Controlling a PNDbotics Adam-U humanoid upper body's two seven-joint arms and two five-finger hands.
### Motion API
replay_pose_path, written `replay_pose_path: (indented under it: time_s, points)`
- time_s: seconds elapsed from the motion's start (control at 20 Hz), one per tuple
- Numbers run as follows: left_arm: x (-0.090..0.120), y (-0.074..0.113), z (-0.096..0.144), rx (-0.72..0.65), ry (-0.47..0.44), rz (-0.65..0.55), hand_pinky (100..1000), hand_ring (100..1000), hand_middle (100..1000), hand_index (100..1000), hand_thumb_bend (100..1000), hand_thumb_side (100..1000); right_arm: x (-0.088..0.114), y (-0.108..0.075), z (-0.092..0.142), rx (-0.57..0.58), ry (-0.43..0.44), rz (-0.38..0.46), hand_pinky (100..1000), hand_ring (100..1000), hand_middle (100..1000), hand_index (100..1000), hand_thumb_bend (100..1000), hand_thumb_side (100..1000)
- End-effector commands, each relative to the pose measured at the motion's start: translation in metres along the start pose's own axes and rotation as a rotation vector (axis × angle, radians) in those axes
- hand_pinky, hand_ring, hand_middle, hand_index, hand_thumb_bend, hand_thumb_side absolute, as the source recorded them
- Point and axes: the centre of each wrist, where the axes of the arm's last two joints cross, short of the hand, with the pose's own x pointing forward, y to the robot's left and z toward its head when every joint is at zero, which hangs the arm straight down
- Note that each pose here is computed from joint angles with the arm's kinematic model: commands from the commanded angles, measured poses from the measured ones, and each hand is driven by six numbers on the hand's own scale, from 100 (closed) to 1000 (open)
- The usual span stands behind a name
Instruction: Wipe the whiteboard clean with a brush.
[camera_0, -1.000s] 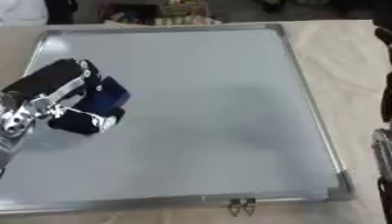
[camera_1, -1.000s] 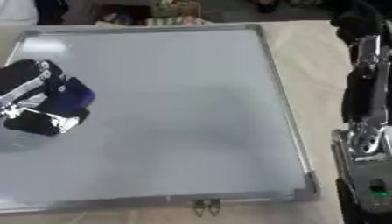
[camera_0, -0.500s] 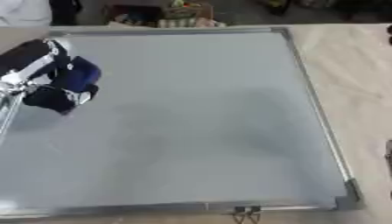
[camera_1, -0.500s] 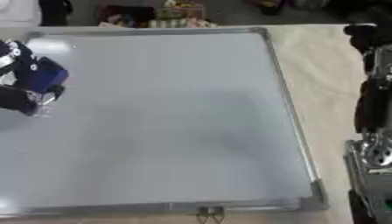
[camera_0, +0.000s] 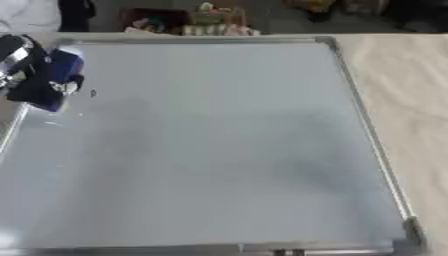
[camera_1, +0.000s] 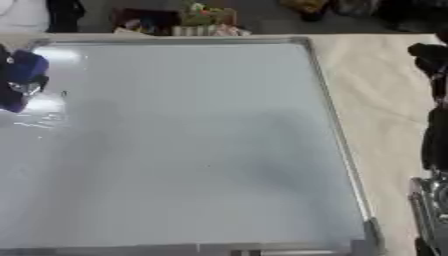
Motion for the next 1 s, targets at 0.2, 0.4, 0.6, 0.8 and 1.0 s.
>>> replay_pose_path:
  time_s: [0.2,0.4,0.6,0.8,1.0]
  points:
    - [-0.018,0.014,-0.008,0.092,0.085,0.038,514,472,242,164,170,352,0.005,-0.005,-0.008,-0.002,-0.04,0.009,866,833,653,878,100,1000]
    - [-0.03,0.012,-0.01,0.118,0.142,0.058,516,471,241,164,176,352,0.005,-0.005,-0.008,-0.006,-0.043,0.009,866,833,651,877,100,1000]
    - [-0.034,0.007,-0.012,0.117,0.161,0.074,516,472,243,164,178,369,0.005,-0.004,-0.007,-0.006,-0.041,0.008,867,833,650,877,100,1000]
    - [-0.033,0.006,-0.015,0.118,0.163,0.058,517,474,245,166,195,370,0.005,-0.004,-0.008,-0.006,-0.043,0.006,867,834,650,877,100,1000]
    - [-0.032,0.004,-0.019,0.112,0.168,0.048,522,479,245,172,211,399,0.005,-0.004,-0.008,-0.007,-0.045,0.005,868,834,649,876,100,1000]
